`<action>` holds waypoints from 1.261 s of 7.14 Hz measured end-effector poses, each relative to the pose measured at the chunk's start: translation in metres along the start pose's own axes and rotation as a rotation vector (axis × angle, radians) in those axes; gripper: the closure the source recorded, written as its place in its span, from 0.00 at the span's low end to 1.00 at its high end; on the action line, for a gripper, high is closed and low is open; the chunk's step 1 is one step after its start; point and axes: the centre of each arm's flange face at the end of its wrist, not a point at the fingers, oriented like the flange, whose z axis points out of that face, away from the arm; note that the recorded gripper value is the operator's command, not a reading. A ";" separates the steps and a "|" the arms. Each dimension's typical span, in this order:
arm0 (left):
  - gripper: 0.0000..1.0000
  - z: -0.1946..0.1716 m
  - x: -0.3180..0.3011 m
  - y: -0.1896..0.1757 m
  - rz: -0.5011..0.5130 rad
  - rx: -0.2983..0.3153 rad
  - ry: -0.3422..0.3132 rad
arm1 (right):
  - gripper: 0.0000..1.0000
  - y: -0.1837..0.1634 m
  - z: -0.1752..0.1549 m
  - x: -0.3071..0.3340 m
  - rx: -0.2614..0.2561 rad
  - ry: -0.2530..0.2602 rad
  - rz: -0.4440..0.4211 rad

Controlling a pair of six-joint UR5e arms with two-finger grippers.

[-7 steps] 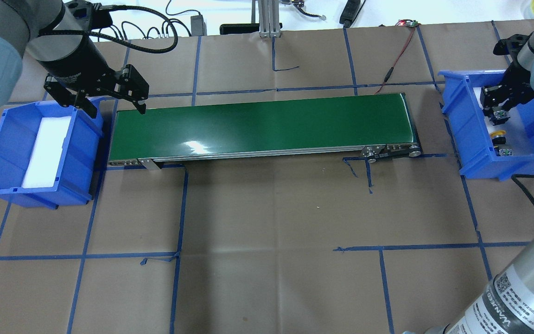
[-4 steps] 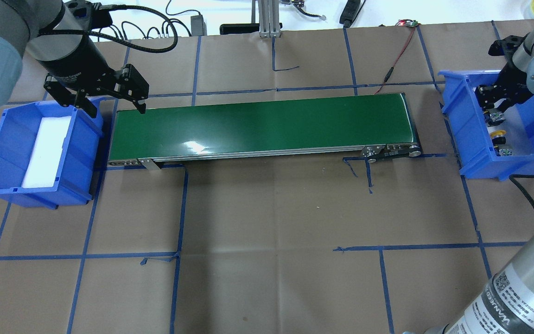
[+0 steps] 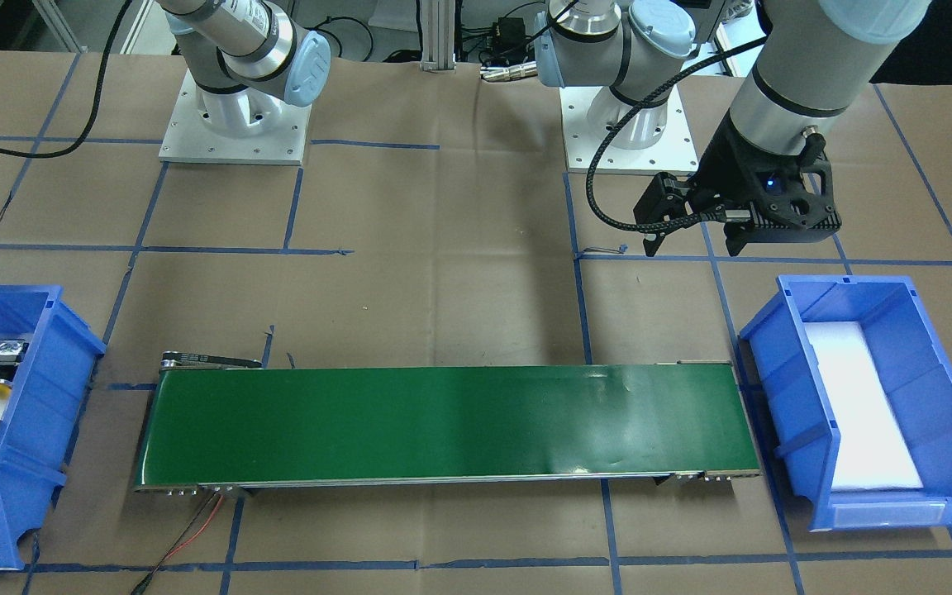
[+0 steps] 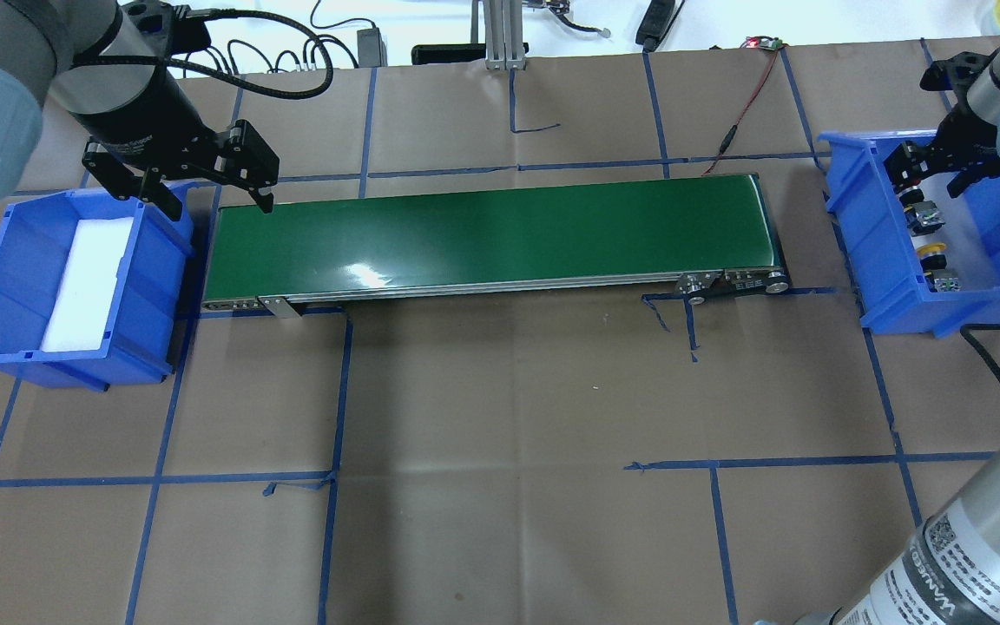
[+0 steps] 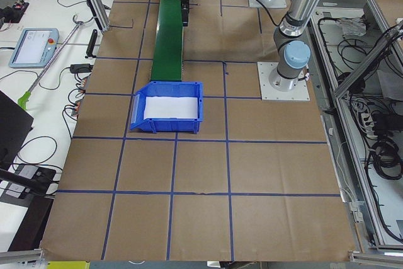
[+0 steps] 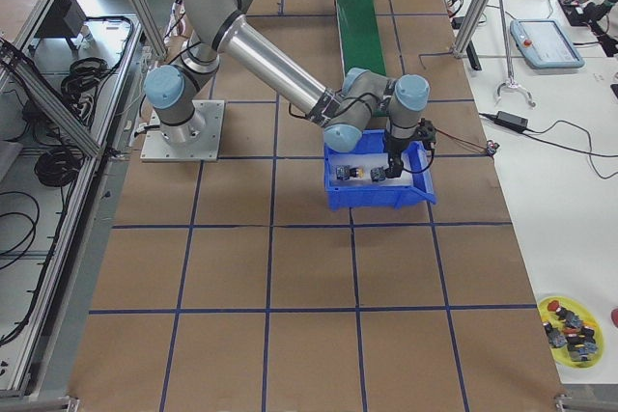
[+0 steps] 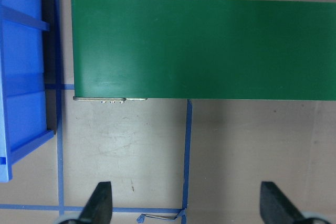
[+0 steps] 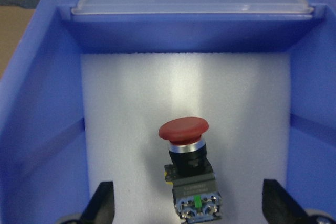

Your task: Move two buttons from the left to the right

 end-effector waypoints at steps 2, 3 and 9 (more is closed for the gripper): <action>0.01 0.000 0.000 0.000 0.000 0.000 0.000 | 0.00 0.019 -0.069 -0.009 0.001 0.002 0.020; 0.01 0.000 0.000 0.000 0.000 0.001 0.000 | 0.00 0.030 -0.108 -0.025 0.023 0.007 0.057; 0.01 0.000 0.000 0.000 -0.003 0.000 0.001 | 0.00 0.078 -0.206 -0.317 0.042 -0.034 0.084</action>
